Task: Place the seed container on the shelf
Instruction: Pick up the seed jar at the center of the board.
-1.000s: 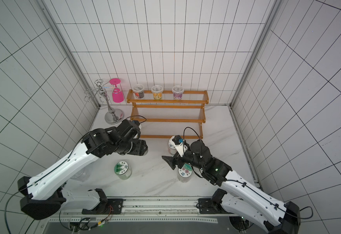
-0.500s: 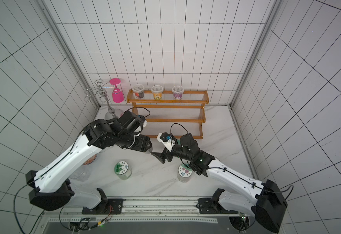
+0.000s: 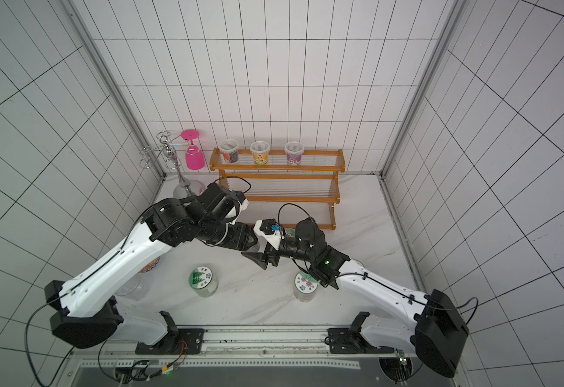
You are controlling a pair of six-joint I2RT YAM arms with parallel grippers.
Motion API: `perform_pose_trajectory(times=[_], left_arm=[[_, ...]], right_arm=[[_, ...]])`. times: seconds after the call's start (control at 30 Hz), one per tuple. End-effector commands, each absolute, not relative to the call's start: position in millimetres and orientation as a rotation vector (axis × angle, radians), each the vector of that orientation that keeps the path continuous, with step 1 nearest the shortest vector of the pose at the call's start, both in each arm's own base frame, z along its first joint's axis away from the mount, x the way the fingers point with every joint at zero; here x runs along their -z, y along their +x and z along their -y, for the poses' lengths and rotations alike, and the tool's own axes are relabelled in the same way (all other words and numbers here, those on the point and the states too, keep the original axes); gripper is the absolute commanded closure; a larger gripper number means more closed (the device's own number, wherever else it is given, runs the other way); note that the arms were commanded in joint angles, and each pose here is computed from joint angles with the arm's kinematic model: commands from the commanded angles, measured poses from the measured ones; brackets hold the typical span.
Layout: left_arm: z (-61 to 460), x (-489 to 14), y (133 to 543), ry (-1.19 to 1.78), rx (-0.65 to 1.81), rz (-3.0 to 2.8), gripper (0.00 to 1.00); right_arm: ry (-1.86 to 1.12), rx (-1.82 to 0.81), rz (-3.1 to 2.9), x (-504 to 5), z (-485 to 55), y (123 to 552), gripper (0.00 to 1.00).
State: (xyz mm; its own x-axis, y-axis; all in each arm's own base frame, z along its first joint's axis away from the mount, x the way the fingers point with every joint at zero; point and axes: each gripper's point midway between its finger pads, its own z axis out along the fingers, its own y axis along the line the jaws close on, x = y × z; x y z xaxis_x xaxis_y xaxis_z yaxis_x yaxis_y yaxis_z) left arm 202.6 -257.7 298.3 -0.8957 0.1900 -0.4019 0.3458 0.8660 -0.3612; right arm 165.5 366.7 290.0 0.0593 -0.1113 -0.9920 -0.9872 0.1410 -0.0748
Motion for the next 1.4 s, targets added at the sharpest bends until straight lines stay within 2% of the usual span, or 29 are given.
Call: perform_pose_trajectory(times=[0.0, 0.23, 0.37, 0.53, 0.73, 1.0, 1.37], left_arm=[[265.8, -300.5, 206.3, 0.394, 0.657, -2.660, 0.40], [264.4, -300.1, 207.6, 0.399, 0.641, -2.655, 0.39], [263.4, -300.9, 210.9, 0.405, 0.622, -2.639, 0.30], [266.4, -310.3, 211.9, 0.448, 0.655, -2.584, 0.12], [258.5, -352.1, 215.7, 0.447, 0.721, -2.388, 0.02], [209.4, -386.2, 215.4, 0.329, 0.634, -2.156, 0.02], [174.6, -374.9, 200.2, 0.244, 0.642, -2.044, 0.02]], right_arm=[[-1.196, -1.030, -1.237, -315.2, -374.4, 163.6, 0.18], [-1.206, -1.026, -1.233, -316.1, -375.7, 163.4, 0.40], [-1.211, -1.023, -1.225, -317.5, -374.3, 161.8, 0.47], [-1.187, -1.016, -1.219, -318.0, -371.0, 163.0, 0.48], [-1.163, -1.012, -1.230, -314.0, -368.9, 168.1, 0.47], [-0.947, -1.044, -1.225, -338.8, -339.3, 209.4, 0.47], [-0.702, -0.750, -1.268, -382.1, -267.6, 301.4, 0.45]])
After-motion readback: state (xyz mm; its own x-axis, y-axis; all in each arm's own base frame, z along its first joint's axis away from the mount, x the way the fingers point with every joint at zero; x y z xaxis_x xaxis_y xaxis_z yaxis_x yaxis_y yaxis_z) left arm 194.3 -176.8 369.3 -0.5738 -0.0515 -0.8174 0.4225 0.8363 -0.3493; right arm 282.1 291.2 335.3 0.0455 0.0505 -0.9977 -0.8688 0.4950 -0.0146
